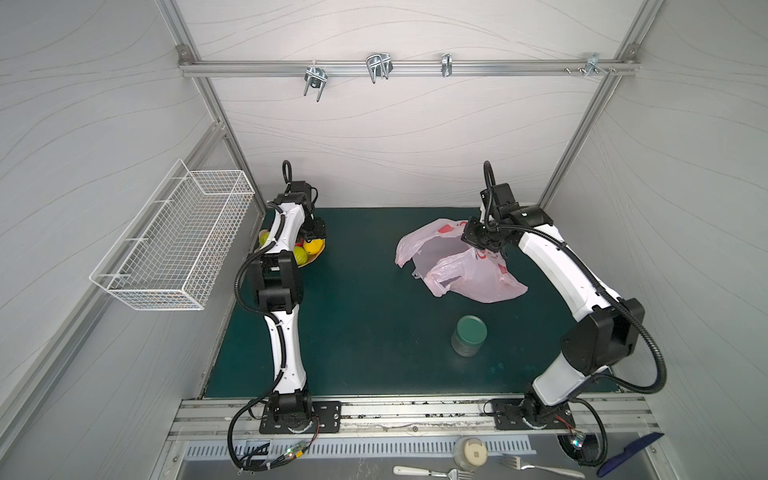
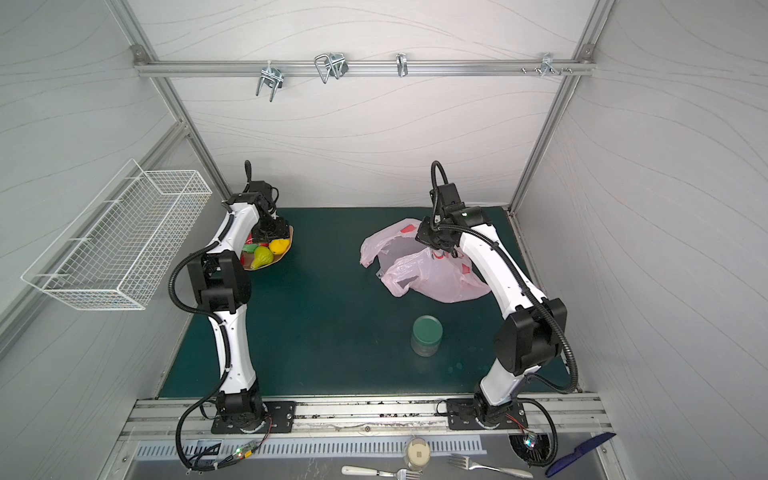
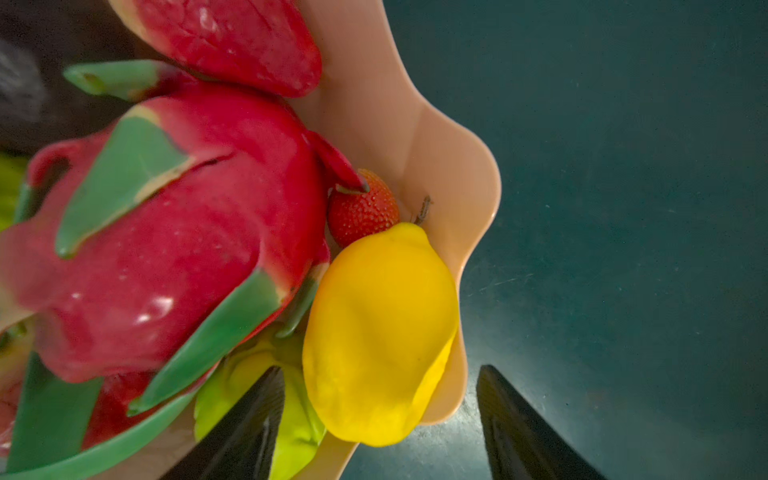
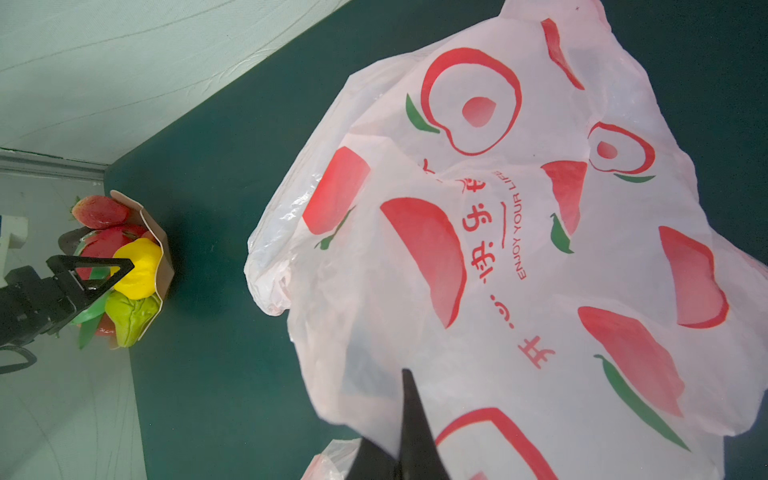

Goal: Place the fruits into the plastic bag
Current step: 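Close the left gripper on the yellow lemon, then lift the lemon with the left gripper and carry it toward the bag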

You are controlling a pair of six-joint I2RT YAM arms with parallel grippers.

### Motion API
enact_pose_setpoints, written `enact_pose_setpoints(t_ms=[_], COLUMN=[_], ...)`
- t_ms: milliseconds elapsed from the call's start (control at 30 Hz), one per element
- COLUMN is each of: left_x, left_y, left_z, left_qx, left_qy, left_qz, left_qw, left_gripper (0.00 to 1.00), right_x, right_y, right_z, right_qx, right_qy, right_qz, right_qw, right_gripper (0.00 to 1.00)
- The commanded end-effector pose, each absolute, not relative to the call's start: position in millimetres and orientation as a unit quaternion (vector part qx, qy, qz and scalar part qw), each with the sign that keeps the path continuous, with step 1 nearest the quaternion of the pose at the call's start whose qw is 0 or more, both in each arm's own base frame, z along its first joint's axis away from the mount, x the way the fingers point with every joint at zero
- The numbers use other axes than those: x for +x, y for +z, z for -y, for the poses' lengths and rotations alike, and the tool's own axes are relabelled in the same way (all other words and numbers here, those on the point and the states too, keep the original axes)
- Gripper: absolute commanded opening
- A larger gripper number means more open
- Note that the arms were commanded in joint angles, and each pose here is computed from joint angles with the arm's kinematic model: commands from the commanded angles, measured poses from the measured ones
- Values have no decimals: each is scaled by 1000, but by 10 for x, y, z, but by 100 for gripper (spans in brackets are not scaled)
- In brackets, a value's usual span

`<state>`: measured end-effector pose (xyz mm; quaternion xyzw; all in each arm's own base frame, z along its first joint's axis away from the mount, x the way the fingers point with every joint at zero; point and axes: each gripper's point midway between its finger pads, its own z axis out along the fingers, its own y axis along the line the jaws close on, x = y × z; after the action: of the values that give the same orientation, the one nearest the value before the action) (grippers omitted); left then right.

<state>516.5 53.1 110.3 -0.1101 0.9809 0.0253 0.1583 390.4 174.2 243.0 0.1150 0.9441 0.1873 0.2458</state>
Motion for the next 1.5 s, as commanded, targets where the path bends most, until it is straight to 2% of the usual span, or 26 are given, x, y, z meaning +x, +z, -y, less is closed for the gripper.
enact_pose_setpoints(t_ms=[0, 300, 567, 667, 833, 1067, 1467], left_x=[5271, 5299, 5293, 5285, 5282, 5290, 5228], left_y=[1084, 909, 861, 848, 894, 1193, 1731], left_z=[-591, -591, -576, -559, -557, -582, -533], left_qx=[-114, -120, -120, -120, -120, -123, -119], left_qy=[31, 30, 26, 21, 19, 16, -2], left_qz=[-979, -980, -981, -982, -981, -976, -967], left_qw=[167, 153, 148, 145, 148, 177, 225], left_gripper=[77, 78, 76, 72, 60, 46, 41], right_x=[3800, 3802, 3809, 3810, 3807, 3803, 3808], right_y=[2531, 2541, 2553, 2556, 2572, 2602, 2642], right_z=[-1709, -1702, -1703, -1707, -1698, -1693, -1695], right_qx=[107, 104, 103, 102, 103, 103, 101], right_qy=[183, 181, 181, 182, 181, 183, 186], right_qz=[-944, -945, -944, -944, -944, -942, -940], right_qw=[251, 254, 255, 255, 257, 261, 267], right_gripper=[0, 0, 0, 0, 0, 0, 0])
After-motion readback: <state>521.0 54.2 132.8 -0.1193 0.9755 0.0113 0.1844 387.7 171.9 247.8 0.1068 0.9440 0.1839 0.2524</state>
